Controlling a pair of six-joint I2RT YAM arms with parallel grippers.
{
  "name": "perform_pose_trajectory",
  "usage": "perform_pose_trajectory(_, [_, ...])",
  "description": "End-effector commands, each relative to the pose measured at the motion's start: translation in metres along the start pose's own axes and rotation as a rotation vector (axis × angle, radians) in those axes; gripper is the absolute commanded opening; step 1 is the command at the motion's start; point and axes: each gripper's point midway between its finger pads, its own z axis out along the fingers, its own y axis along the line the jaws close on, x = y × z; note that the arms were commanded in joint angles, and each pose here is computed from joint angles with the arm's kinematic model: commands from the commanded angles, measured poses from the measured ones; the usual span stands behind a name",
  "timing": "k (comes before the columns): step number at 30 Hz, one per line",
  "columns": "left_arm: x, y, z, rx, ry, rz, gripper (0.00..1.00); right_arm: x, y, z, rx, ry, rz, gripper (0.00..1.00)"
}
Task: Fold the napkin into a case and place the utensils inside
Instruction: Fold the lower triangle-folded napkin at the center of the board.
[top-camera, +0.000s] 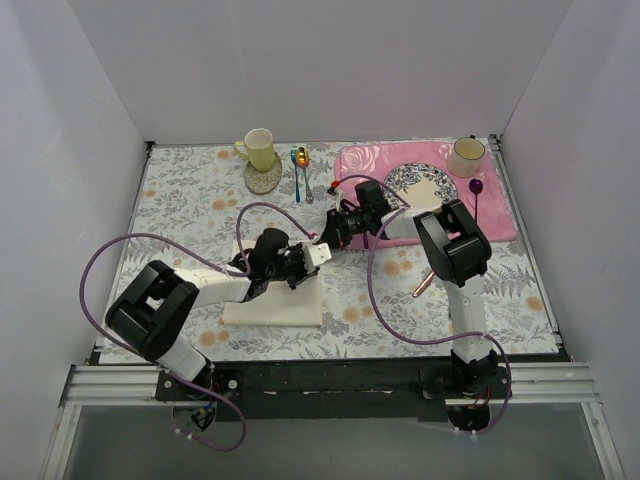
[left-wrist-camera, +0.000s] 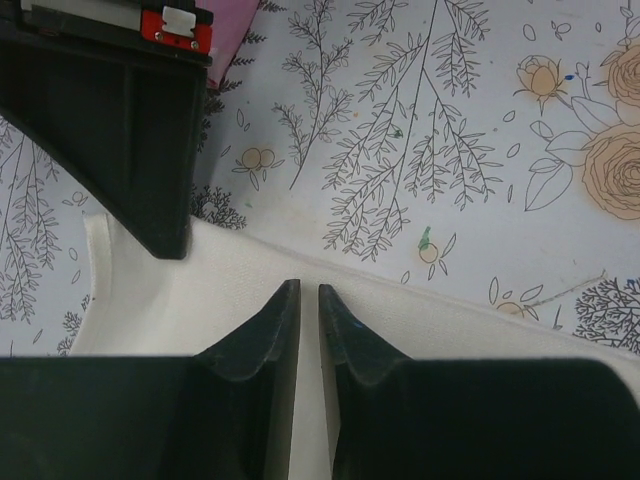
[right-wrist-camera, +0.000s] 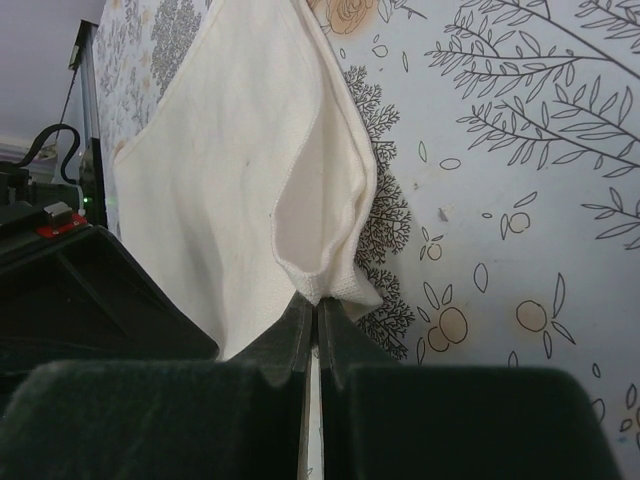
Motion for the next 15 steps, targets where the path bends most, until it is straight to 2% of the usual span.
perform_pose_trajectory(1, [-0.013,0.007,0.01,-0.019,-0.02,0.046,0.12,-0.015,0.01,-0.001,-0.042,-0.028,-0.045,0.01])
perform_pose_trajectory(7, [0.023,0.0,0.018,0.005,0.098,0.054,0.06,-0.022,0.027,-0.007,-0.074,-0.044,-0.051,0.01])
perform_pose_trajectory(15, [0.035,-0.001,0.021,0.026,0.157,0.061,0.03,-0.008,0.051,-0.015,-0.124,-0.018,-0.044,0.01])
